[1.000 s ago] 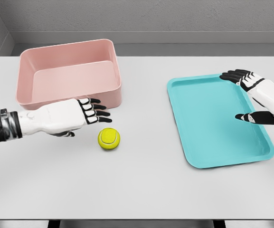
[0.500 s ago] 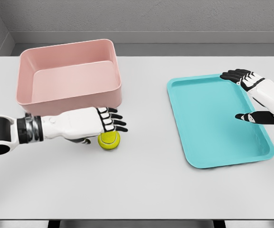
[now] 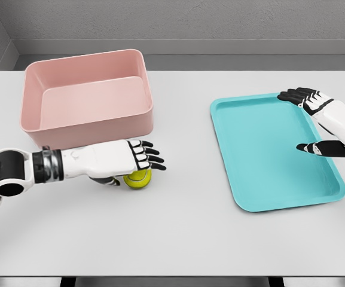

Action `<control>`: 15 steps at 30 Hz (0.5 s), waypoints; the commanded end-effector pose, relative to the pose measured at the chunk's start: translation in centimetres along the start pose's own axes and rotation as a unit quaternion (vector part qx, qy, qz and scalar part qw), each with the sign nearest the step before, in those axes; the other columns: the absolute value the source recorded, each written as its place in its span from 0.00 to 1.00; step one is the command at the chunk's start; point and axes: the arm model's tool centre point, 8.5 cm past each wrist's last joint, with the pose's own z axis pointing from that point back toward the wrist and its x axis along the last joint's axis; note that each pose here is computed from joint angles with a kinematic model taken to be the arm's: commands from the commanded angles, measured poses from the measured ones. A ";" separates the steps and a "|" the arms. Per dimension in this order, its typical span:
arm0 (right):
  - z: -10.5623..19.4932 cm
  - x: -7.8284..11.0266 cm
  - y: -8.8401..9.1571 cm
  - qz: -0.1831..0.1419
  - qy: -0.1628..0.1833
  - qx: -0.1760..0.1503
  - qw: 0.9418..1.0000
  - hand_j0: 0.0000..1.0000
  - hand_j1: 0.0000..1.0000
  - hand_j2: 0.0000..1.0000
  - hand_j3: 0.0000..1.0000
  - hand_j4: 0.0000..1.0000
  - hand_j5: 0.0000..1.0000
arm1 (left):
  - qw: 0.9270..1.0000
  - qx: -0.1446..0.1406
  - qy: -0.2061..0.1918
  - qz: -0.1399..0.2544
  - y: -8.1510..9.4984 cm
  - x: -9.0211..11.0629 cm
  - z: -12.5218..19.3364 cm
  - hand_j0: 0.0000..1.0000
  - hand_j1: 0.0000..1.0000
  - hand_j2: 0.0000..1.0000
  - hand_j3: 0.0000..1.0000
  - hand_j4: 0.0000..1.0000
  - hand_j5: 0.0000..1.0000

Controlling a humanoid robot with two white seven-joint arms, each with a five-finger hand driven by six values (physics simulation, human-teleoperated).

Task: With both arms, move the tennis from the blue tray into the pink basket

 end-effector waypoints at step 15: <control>0.1 0.0 0.1 -0.005 0.000 -0.002 1.000 1.00 1.00 1.00 1.00 1.00 1.00 | 1.000 -0.015 -0.009 0.012 -1.0 0.3 -1.0 1.00 1.00 1.00 1.00 1.00 1.00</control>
